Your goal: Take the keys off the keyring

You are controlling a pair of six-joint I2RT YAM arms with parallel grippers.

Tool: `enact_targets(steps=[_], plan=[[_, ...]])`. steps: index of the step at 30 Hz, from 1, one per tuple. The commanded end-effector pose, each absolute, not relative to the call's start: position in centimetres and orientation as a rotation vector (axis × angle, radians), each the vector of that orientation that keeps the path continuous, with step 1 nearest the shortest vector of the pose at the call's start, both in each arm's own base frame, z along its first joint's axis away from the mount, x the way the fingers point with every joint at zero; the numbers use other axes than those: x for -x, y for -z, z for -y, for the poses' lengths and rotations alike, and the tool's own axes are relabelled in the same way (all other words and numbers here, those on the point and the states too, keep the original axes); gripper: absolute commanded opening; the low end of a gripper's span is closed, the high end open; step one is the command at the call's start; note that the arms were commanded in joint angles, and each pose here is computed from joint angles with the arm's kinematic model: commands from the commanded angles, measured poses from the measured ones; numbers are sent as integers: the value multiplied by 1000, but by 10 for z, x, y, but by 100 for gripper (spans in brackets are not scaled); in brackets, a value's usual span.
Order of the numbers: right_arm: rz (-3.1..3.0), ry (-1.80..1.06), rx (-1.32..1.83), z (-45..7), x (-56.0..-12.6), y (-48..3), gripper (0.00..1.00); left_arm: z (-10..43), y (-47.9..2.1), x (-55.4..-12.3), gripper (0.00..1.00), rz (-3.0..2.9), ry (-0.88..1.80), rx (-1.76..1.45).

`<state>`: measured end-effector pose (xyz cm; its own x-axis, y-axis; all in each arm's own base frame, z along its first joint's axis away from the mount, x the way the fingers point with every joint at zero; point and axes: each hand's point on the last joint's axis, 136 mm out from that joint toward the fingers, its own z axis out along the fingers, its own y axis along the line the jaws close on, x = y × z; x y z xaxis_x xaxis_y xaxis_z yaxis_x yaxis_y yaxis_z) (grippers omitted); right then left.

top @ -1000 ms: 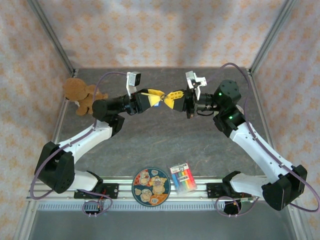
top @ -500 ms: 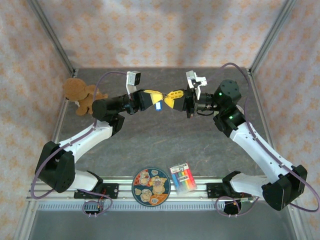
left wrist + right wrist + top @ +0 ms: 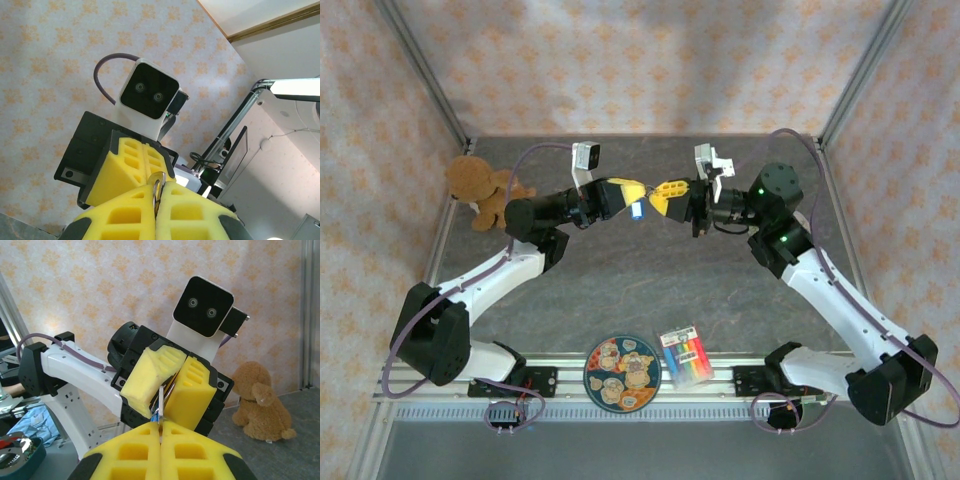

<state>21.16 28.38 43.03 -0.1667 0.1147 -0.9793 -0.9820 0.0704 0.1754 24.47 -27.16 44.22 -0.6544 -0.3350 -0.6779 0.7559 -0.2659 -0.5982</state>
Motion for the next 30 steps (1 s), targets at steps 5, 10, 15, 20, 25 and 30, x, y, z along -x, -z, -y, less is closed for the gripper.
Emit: enact_targets(steps=[5,10,15,20,25,30], plan=[[-1206,-1168,1020,-283,-199,-430,0,251,-468,-247,0,-1126,1908,-495],[-1186,-1092,1010,-288,-199,-425,0,250,-468,-253,0,-1121,1907,-458],[-1136,-1039,997,-290,-195,-422,0,249,-470,-252,0,-1113,1907,-449],[-1091,-1003,991,-290,-190,-420,0,248,-471,-252,0,-1110,1908,-443],[-1083,-909,1060,-297,-180,-410,0,247,-472,-251,0,-1105,1907,-439],[-1086,-825,1091,-304,-178,-402,0,246,-471,-251,0,-1102,1904,-431]])
